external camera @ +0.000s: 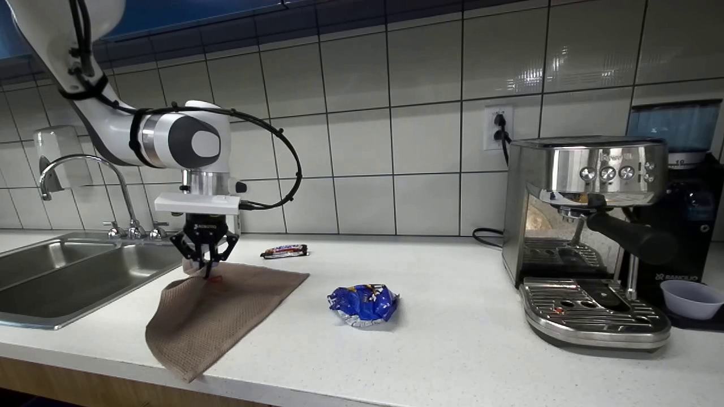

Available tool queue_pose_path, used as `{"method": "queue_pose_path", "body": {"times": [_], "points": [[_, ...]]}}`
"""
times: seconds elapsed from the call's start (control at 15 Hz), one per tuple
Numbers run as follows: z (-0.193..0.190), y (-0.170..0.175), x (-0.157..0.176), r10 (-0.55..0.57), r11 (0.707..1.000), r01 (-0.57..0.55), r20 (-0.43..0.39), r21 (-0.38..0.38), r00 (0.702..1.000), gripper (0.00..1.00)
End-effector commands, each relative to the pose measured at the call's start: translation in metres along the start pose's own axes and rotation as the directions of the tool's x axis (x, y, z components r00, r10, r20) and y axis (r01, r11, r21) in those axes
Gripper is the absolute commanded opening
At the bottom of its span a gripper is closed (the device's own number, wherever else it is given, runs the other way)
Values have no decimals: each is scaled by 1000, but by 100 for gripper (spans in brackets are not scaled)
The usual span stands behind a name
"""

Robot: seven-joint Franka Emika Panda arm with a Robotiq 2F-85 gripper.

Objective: Fold the towel into a triangle.

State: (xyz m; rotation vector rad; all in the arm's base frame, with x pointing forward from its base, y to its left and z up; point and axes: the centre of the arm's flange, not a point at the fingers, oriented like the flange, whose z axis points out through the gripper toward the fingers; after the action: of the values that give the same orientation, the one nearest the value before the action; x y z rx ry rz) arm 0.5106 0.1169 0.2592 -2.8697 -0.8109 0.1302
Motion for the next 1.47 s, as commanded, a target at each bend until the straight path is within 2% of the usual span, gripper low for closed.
{"method": "queue_pose_path", "body": {"times": [0.0,0.47,1.4], "points": [[-16,12,-1,-43,999,43,18,-13,999,2],[-22,27,-1,-77,996,78,39,-41,996,2],[-22,62,-8,-67,993,75,88,-91,994,2]]}}
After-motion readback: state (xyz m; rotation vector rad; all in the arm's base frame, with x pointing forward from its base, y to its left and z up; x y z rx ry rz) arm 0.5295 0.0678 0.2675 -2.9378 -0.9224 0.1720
